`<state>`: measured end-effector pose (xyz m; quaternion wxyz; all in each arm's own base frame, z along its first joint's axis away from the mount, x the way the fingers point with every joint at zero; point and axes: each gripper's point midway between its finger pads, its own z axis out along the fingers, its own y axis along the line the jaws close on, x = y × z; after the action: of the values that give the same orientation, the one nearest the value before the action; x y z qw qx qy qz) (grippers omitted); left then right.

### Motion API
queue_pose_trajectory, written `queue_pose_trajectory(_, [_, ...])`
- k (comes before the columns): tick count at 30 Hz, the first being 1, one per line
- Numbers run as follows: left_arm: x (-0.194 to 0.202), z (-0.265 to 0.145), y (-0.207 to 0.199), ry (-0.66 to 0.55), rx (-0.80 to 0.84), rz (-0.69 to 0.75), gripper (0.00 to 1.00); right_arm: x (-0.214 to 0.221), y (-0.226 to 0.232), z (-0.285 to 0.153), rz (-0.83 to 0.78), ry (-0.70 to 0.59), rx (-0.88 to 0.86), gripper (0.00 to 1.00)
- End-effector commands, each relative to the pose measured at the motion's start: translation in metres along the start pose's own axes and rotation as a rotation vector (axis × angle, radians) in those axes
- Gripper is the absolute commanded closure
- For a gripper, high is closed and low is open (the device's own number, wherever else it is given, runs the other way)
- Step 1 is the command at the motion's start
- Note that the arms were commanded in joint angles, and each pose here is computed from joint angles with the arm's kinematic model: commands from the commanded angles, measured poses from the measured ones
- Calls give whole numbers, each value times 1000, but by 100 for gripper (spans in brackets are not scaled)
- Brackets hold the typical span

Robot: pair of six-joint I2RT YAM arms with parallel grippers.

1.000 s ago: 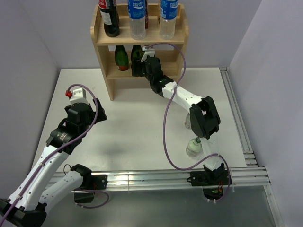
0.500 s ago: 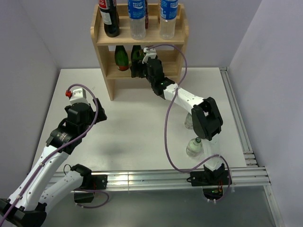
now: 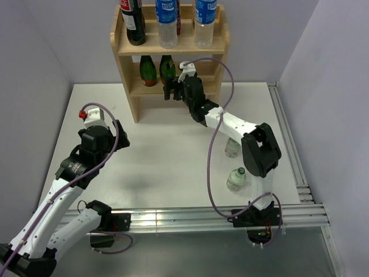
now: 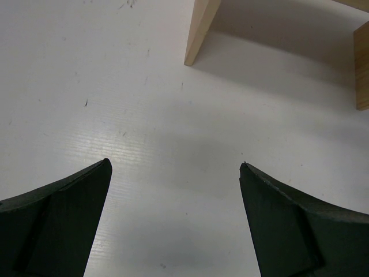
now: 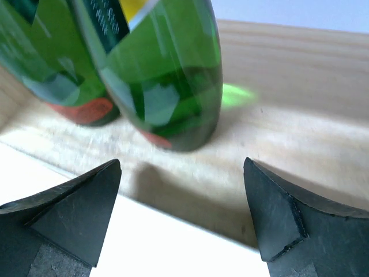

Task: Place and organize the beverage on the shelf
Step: Place the drink on the shelf, then pick up the drink from the center of the board.

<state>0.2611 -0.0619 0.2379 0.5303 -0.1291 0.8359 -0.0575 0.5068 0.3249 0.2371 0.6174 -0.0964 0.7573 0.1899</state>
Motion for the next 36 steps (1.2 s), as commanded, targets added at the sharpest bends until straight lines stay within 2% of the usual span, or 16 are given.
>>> queue_pose_trajectory(1, [-8,-2,1,-37,0,-20,0,103,-17,-37,-30,348,83,6])
queue_pose_trajectory(12, [-15,-6,8,-72,-34,-57,0,65,-2,-106,9,287,76,9])
queue_pose_trajectory(16, [-17,-8,11,-84,-41,-76,0,67,-5,-134,27,297,113,9])
queue_pose_trajectory(22, [-19,-11,11,-93,-33,-79,0,48,-14,-172,54,238,141,10])
queue_pose_trajectory(26, [-19,-12,11,-93,-26,-73,0,48,-32,-190,29,245,213,10])
queue_pose_trajectory(31, [-19,-13,10,-93,-16,-72,0,53,-77,-221,-16,259,401,7])
queue_pose_trajectory(36, [-18,-12,7,-86,-2,-67,1,51,-112,-247,11,249,505,7])
